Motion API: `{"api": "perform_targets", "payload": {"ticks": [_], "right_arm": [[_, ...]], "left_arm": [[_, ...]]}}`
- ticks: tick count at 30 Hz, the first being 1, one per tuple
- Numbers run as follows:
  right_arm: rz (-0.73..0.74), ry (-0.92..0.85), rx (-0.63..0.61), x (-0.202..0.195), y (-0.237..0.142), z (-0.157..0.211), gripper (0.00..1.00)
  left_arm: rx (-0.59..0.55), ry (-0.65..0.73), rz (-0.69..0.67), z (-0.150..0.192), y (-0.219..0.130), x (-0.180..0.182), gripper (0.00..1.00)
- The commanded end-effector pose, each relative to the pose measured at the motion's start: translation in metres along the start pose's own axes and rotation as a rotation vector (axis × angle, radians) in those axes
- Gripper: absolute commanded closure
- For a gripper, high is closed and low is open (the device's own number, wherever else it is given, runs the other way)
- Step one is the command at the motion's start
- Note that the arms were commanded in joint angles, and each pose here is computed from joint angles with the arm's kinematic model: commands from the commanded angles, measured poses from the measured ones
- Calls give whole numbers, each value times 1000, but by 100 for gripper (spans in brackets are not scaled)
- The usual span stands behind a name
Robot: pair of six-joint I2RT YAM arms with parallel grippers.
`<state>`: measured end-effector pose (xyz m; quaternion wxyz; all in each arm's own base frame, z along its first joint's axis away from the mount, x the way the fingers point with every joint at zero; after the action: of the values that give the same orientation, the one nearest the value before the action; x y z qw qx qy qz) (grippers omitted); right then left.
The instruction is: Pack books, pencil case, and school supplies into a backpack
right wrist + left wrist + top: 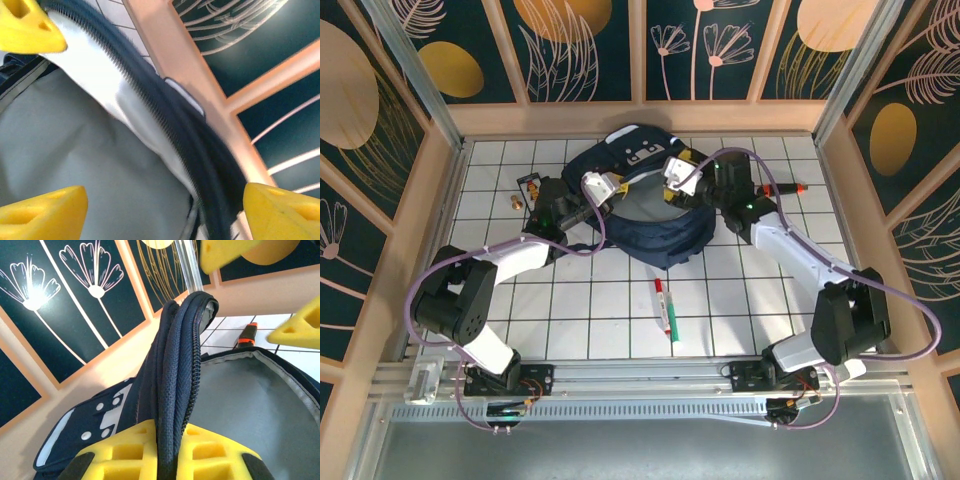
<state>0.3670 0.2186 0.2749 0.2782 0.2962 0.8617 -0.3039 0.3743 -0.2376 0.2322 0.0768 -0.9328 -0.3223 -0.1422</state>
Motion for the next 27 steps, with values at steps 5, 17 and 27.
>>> {"api": "perform_targets", "payload": {"ticks": [5,17,27], "right_arm": [[-112,-268,-69,1,11,-14,29],[-193,-245,-7,-6,53,-7,100],[-128,-80,-158,-29,38,-43,100]], "left_arm": [[-39,62,29,-16,-4,-1,98],[-33,-9,-28,-26,-16,4,88],[211,-747,-430,24,-93,31,1]]}}
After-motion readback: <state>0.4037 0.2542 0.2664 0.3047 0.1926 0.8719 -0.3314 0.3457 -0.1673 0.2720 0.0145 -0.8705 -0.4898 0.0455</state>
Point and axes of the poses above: each hand's point on the last joint's axis, 136 mm out from that joint toward the fingers, its own y axis out along the fingers, its own x axis along the line the jaws close on, z = x × y, the point moved 4 cm from there along -y, back along the fingers
